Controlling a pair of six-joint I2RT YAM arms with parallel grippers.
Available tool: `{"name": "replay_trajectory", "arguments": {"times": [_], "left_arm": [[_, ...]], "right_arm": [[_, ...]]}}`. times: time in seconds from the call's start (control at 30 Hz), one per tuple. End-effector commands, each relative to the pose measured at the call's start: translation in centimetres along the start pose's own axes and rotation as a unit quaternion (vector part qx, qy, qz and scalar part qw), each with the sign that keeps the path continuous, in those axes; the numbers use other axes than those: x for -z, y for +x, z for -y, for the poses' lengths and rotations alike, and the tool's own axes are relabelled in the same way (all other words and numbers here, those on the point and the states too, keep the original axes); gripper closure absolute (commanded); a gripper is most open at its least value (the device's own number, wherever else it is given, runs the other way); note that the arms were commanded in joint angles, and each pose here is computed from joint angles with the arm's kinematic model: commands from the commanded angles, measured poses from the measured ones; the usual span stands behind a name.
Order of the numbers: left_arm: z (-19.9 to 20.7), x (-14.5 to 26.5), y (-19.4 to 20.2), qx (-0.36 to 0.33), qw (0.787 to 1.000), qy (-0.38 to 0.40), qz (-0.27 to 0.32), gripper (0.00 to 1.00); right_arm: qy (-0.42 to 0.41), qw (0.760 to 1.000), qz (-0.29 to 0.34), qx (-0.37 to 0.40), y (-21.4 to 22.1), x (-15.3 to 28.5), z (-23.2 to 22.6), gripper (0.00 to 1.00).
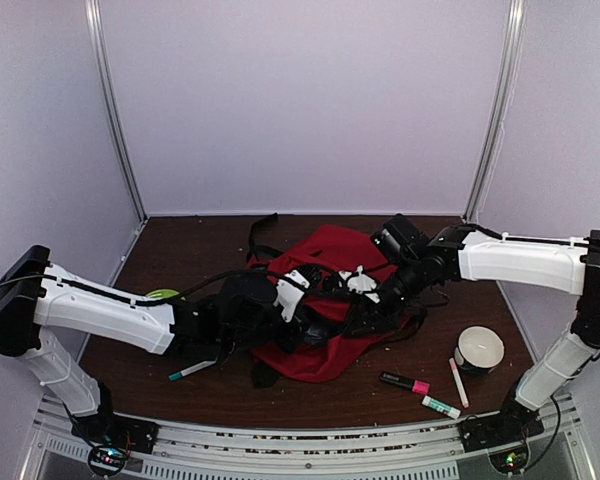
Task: Pack the student bag
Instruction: Pick up the largest pocket of the bag from the student bag.
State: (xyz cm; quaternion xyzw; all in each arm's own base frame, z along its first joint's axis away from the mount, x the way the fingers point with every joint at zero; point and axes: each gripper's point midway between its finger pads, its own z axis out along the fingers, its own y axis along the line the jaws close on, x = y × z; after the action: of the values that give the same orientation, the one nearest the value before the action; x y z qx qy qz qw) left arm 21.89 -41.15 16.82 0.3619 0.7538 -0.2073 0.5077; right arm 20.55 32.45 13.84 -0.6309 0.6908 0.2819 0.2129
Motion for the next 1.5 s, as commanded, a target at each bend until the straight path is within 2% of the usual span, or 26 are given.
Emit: {"name": "replay_trajectory", "arguments": {"times": [0.0,0.2,0.47,0.67,0.8,0.9,1.1,1.23,1.33,1.47], "left_arm": [[-0.2,0.9,-2.4,0.020,0.999,0.000,0.041,1.00],[-0.2,0.9,-2.4,0.020,0.999,0.000,0.042,1.00],[-0.4,1.1,-2.4,0.023,0.999,-0.003,0.044,1.00],[-0.5,1.2,-2.2,0.025,0.999,-0.007,0.044,1.00],[-0.5,1.1,-2.2,0.024,0.999,-0.006,0.044,1.00],[-0.3,1.0,-2.0,0.021,0.999,-0.002,0.041,1.00],[0.7,0.7,-2.2,0.007,0.999,0.022,0.041,1.00],[0.7,1.1,-2.2,0.002,0.999,0.019,0.036,1.00],[0.3,2.2,-2.4,-0.002,0.999,0.013,0.036,0.77],[0.3,4.5,-3.2,-0.028,0.999,-0.001,0.045,0.58]], "right_arm": [[0.007,1.000,0.027,-0.005,-2.0,0.7,0.3,0.73],[0.051,0.998,0.029,0.011,-2.6,0.8,0.9,0.64],[0.030,0.999,-0.013,0.037,-0.8,-1.3,-0.5,0.63],[0.042,0.998,-0.023,0.034,-0.7,-1.2,0.1,0.78],[0.048,0.998,-0.023,0.033,-1.0,-0.2,0.2,0.94],[0.058,0.998,-0.014,0.028,-1.8,1.3,0.2,1.00],[0.041,0.999,0.010,0.013,-4.1,4.2,-1.3,1.00],[0.008,0.999,0.001,-0.036,-4.1,4.5,-2.4,1.00],[-0.028,0.995,-0.034,-0.091,-2.8,4.1,-3.6,1.00],[-0.077,0.979,-0.055,-0.178,-1.8,3.7,-4.4,1.00]]}}
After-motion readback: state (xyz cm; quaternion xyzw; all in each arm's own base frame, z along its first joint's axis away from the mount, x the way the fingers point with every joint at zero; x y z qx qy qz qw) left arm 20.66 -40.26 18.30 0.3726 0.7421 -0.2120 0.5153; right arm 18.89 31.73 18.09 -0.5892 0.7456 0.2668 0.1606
